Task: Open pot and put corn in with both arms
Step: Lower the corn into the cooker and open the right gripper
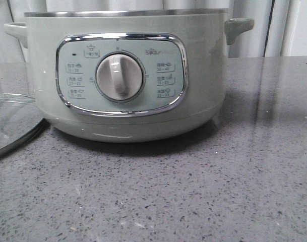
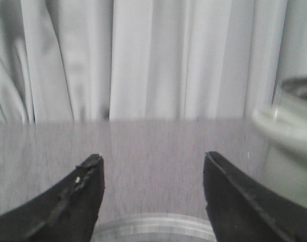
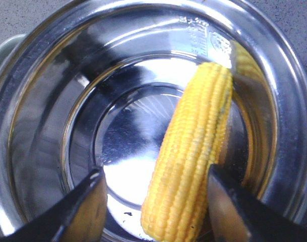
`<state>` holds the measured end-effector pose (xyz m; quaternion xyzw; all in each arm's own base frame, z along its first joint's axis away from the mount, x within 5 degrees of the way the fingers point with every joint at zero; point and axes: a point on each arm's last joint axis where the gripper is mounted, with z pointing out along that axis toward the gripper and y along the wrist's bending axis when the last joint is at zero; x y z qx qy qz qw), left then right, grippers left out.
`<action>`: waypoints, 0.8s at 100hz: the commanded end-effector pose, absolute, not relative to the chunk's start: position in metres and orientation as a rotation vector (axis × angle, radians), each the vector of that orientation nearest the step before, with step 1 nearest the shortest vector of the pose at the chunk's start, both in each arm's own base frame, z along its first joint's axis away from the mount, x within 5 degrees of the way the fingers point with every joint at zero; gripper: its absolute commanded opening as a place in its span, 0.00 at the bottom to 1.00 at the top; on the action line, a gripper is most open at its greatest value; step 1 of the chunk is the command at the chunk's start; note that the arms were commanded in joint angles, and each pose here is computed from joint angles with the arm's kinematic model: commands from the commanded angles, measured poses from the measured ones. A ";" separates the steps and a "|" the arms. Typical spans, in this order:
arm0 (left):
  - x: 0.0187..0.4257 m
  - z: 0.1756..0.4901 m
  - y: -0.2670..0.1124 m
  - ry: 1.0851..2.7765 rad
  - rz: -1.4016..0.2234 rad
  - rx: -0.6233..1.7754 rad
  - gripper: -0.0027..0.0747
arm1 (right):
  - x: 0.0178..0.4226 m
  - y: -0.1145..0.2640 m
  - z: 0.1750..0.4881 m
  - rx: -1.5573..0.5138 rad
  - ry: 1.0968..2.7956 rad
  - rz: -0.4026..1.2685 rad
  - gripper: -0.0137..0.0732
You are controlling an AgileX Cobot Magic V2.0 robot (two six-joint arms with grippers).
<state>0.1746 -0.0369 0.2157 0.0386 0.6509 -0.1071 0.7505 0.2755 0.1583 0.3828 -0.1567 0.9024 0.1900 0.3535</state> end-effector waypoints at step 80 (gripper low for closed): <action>0.078 0.321 -0.020 1.083 -0.196 0.151 0.01 | 0.213 0.111 0.469 -0.437 1.903 0.333 0.08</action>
